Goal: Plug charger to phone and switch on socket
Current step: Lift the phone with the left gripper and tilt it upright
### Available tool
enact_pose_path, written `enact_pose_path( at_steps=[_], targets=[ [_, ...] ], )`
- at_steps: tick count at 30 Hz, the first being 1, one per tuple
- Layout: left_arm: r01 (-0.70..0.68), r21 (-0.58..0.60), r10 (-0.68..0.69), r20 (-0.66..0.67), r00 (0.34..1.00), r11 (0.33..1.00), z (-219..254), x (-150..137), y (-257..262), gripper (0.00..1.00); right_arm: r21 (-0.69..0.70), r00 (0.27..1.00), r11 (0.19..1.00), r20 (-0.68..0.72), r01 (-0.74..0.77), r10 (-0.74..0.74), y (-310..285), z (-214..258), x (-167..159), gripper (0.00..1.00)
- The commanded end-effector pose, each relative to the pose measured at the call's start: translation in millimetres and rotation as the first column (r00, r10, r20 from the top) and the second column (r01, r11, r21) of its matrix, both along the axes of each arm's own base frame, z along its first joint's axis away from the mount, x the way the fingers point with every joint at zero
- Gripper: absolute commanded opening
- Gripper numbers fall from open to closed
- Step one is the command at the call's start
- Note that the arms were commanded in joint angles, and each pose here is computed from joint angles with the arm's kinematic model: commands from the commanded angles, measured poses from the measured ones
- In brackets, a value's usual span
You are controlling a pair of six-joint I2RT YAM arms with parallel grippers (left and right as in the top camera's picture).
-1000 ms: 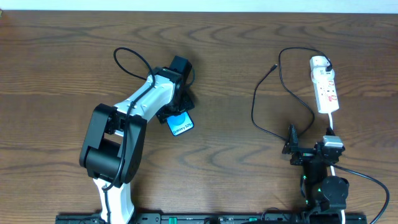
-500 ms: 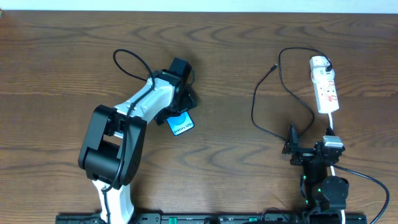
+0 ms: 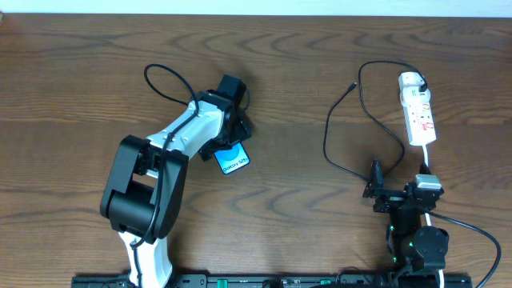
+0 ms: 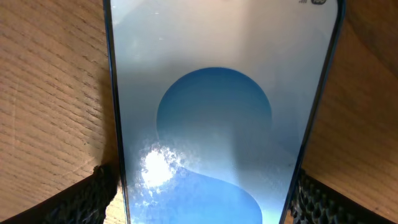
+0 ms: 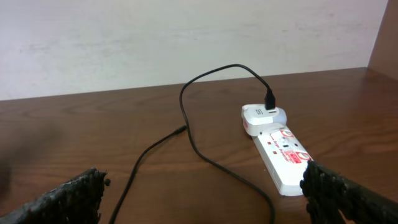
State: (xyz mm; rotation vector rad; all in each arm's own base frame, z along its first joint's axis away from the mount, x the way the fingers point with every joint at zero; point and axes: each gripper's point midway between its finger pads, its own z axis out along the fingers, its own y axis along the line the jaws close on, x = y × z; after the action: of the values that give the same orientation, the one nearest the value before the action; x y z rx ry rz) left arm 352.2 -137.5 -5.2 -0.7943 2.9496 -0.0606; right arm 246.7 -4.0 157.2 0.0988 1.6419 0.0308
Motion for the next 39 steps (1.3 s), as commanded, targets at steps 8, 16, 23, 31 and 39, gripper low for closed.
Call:
enact_pose_path(
  at_steps=[8, 16, 23, 31, 39],
  targets=[
    [-0.025, -0.055, 0.011, -0.238, 0.971, 0.998, -49.9, -45.7, -4.7, 0.84, -0.013, 1.000, 1.000, 0.003, -0.008, 0.008, 1.5, 0.6, -0.4, 0.99],
    [-0.029, -0.059, 0.013, -0.246, 0.969, 0.998, -45.5, -44.7, -5.0, 0.74, -0.013, 1.000, 1.000, 0.003, -0.008, 0.008, 1.5, 0.6, -0.4, 0.99],
    [-0.003, -0.086, -0.014, -0.197, 0.980, 0.996, 5.0, -19.4, -4.5, 0.68, -0.013, 1.000, 1.000, 0.003, -0.008, 0.008, 1.5, 0.6, -0.4, 0.99],
    [0.037, -0.202, -0.051, -0.065, 0.997, 0.979, 63.8, -4.0, -14.7, 0.68, -0.013, 1.000, 1.000, 0.003, -0.008, 0.008, 1.5, 0.6, -0.4, 0.99],
    [0.109, -0.487, -0.129, -0.008, 0.992, 0.867, 112.0, -11.2, -61.4, 0.68, -0.013, 1.000, 1.000, 0.003, -0.008, 0.008, 1.5, 0.6, -0.4, 0.99]
  ],
)
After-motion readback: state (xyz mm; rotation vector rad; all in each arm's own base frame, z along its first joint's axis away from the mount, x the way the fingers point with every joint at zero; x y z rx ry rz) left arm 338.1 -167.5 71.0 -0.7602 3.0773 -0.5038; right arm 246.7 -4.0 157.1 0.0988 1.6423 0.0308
